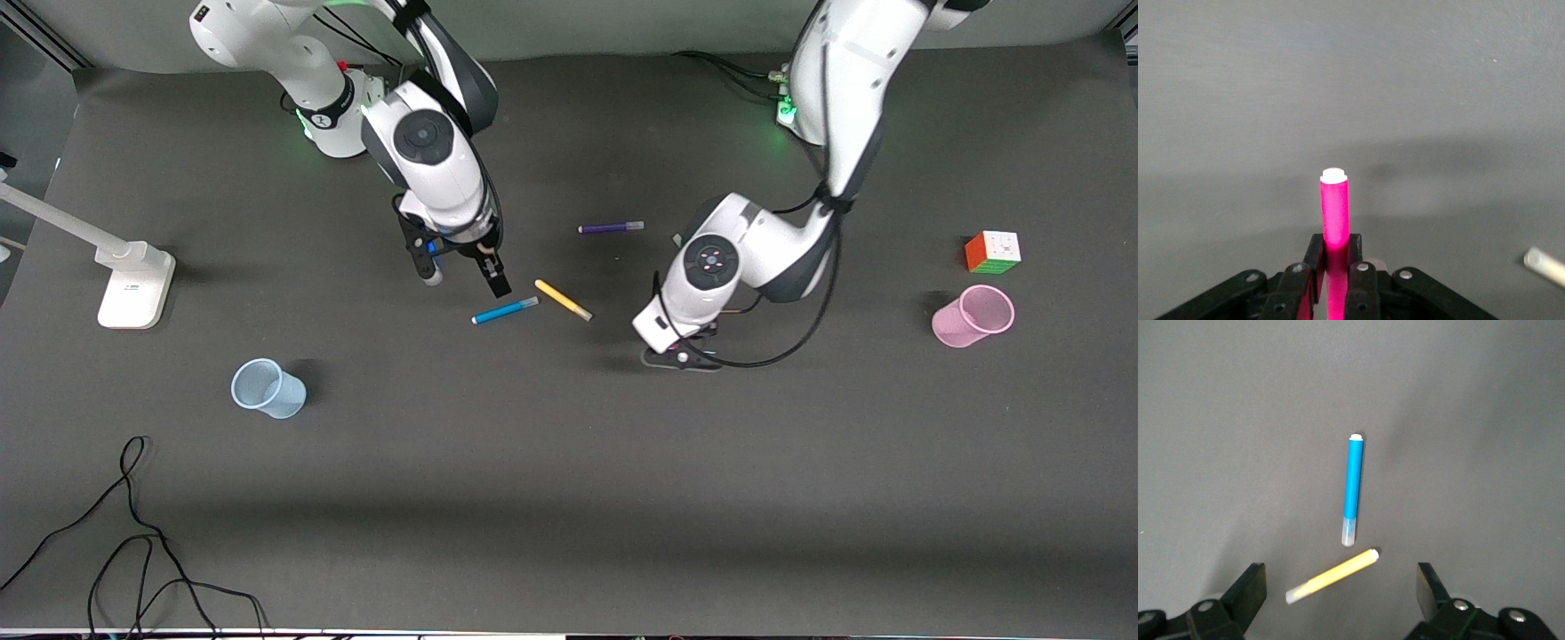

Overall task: Place pink and blue markers in matching cups
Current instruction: 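Grasp the pink marker with the left gripper while the right gripper grasps the blue marker, then carry the pink marker over the pink cup with the left gripper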

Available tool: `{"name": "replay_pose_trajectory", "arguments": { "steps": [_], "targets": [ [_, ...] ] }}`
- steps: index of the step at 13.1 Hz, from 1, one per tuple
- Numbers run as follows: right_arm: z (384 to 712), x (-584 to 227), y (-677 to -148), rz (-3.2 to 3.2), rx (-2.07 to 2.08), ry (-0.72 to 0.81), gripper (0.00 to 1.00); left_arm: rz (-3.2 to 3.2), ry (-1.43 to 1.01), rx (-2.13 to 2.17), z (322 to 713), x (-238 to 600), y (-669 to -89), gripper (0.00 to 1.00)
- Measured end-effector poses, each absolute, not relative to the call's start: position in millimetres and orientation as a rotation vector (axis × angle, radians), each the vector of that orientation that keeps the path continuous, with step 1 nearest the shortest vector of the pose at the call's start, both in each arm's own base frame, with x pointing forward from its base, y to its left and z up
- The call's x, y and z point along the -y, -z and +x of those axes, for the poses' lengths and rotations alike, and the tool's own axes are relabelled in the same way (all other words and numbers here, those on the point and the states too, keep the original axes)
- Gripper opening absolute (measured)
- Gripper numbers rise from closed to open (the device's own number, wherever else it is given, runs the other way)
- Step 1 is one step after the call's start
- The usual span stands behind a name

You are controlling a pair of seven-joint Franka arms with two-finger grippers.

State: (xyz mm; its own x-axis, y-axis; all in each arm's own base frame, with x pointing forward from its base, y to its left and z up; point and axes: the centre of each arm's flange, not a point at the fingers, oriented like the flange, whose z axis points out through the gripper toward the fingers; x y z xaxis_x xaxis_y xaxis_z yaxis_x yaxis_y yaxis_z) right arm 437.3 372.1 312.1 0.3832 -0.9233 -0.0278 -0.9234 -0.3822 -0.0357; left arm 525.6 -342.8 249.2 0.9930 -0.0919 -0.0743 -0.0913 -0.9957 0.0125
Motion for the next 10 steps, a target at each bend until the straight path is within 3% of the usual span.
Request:
{"name": "replay_pose_trajectory", "arguments": {
  "steps": [5,10],
  "targets": [
    [443.2,-376.1,-232.4,-2.58,-1.718,0.054,1.0,3.213,0.352,0.222,523.4,266.9,-396.4,0.18],
    [439.8,-384.7,-192.2,-2.592,-1.728,0.063,1.0,3.158,0.454,0.448,532.4,178.0,-471.7,0.18]
  ]
}}
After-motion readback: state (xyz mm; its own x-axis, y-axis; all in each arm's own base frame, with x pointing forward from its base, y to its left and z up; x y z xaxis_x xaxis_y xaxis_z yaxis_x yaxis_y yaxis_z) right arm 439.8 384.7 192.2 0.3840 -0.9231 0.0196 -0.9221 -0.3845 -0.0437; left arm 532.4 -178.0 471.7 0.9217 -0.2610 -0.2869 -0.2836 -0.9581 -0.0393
